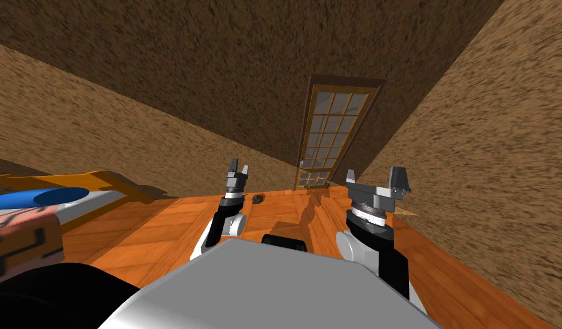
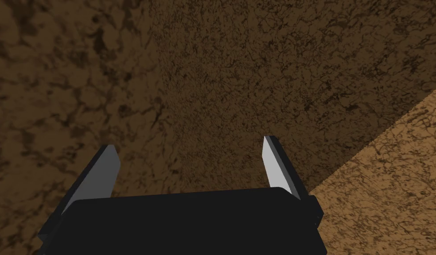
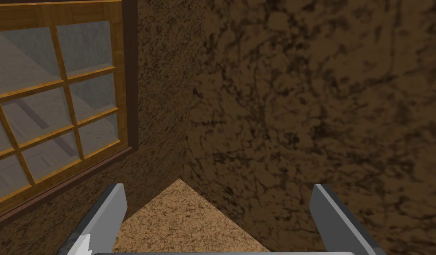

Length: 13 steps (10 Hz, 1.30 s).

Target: Pull the door open

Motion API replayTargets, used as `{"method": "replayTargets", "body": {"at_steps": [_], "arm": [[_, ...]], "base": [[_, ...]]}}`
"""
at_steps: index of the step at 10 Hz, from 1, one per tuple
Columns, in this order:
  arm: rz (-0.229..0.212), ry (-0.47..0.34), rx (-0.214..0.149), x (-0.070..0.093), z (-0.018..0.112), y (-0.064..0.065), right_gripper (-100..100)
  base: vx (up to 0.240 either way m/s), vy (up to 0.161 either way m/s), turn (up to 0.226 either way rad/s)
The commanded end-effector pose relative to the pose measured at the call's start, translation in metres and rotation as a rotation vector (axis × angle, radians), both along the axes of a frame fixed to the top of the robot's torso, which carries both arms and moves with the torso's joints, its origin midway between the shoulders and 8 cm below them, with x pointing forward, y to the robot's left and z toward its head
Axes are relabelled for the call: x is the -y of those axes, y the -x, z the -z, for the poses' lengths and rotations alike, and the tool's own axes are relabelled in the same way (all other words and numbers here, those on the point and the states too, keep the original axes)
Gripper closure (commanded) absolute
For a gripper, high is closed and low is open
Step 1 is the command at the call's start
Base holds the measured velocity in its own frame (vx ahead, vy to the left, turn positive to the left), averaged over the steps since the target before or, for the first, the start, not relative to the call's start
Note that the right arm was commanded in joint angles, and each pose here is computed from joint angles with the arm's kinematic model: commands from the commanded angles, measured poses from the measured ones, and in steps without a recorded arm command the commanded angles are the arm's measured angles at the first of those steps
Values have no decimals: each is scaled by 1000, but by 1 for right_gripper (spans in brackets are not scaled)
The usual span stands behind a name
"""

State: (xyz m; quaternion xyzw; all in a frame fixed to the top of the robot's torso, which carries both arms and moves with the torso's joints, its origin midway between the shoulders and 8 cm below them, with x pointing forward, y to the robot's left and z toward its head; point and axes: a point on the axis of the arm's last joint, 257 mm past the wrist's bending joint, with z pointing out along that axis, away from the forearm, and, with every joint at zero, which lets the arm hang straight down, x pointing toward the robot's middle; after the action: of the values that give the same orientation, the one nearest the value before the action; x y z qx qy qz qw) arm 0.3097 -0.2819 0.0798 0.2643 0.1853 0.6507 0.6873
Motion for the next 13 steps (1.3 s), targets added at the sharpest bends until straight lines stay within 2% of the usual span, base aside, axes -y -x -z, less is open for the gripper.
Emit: {"method": "replayTargets", "body": {"at_steps": [1, 4, 5, 8, 13], "arm": [[22, 30, -24, -1, 10, -8, -100], [53, 71, -56, -1, 25, -19, -100], [74, 100, -78, -2, 35, -26, -100], [106, 146, -111, -2, 51, -37, -100], [172, 244, -179, -1, 85, -58, -100]], "base": [[91, -11, 8], [145, -6, 9], [117, -14, 8], [109, -13, 10], [99, -6, 9]]}}
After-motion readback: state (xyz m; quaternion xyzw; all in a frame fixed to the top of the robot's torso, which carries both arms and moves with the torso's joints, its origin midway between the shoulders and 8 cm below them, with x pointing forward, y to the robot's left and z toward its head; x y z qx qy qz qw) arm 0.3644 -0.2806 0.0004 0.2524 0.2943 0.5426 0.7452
